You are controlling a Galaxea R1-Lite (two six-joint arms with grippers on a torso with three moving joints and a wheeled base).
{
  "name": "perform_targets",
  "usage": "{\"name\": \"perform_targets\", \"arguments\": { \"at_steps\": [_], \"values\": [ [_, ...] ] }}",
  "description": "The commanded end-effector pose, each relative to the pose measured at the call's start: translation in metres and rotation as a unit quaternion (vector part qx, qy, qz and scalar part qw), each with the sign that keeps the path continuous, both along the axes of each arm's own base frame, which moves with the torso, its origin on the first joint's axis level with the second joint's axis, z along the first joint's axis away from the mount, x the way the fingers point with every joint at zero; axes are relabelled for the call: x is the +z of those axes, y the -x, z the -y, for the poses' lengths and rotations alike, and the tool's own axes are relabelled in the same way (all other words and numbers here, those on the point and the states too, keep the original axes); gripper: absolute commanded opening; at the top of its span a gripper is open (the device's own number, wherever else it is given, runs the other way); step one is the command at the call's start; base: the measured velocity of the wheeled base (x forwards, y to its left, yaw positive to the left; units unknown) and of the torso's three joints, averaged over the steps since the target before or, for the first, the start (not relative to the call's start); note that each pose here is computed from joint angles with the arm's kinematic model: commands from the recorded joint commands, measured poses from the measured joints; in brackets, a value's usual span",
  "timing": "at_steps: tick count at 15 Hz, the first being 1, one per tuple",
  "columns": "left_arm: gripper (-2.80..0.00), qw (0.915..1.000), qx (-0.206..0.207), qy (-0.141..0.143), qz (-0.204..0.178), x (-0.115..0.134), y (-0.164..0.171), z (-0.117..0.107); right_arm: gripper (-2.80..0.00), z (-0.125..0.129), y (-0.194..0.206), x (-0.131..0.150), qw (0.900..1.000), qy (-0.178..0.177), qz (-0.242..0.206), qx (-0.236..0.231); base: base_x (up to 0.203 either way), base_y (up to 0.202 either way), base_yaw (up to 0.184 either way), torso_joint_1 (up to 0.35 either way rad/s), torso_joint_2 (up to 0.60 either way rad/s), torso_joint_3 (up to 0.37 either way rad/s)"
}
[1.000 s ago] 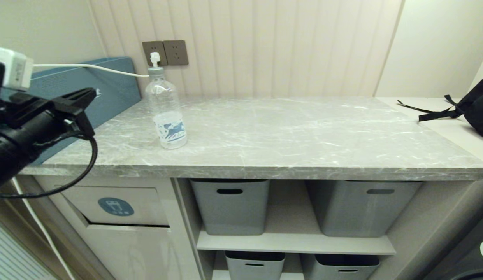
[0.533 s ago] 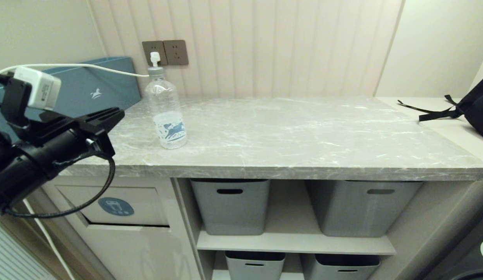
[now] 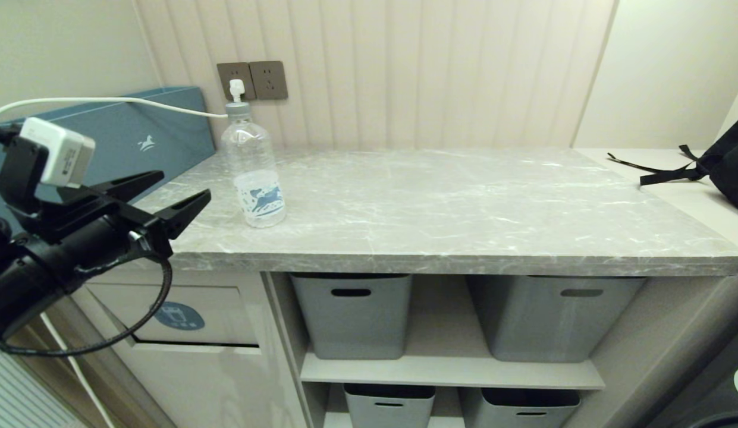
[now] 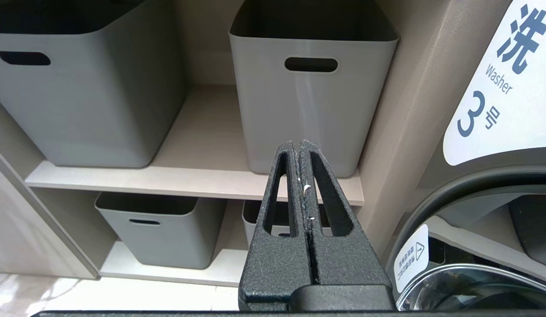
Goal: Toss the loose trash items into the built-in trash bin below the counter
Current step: Pick up the garbage
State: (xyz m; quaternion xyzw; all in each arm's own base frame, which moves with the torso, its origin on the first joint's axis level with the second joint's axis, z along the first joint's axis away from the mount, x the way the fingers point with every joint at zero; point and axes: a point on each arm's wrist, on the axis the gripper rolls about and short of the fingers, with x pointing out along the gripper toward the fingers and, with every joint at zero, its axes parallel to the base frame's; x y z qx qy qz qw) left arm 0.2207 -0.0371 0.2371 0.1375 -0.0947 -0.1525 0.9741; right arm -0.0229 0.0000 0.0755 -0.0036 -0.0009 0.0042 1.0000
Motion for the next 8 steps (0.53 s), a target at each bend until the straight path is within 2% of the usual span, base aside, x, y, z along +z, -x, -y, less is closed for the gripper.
{"name": "perform_targets", "arguments": {
  "at_steps": [1, 8],
  "values": [
    [0.0, 0.9999, 0.004, -0.01, -0.003, -0.003, -0.005, 0.0, -2.8, 0.0, 0.0, 0.0, 1.0, 0.0, 0.001, 0.001, 0.0, 0.0, 0.0, 0.0, 0.0, 0.0],
    [0.0, 0.9994, 0.011, -0.015, -0.03, -0.013, -0.045, 0.004, -2.8, 0.0, 0.0, 0.0, 1.0, 0.0, 0.001, 0.0, 0.0, 0.0, 0.0, 0.0, 0.0, 0.0]
  ]
}}
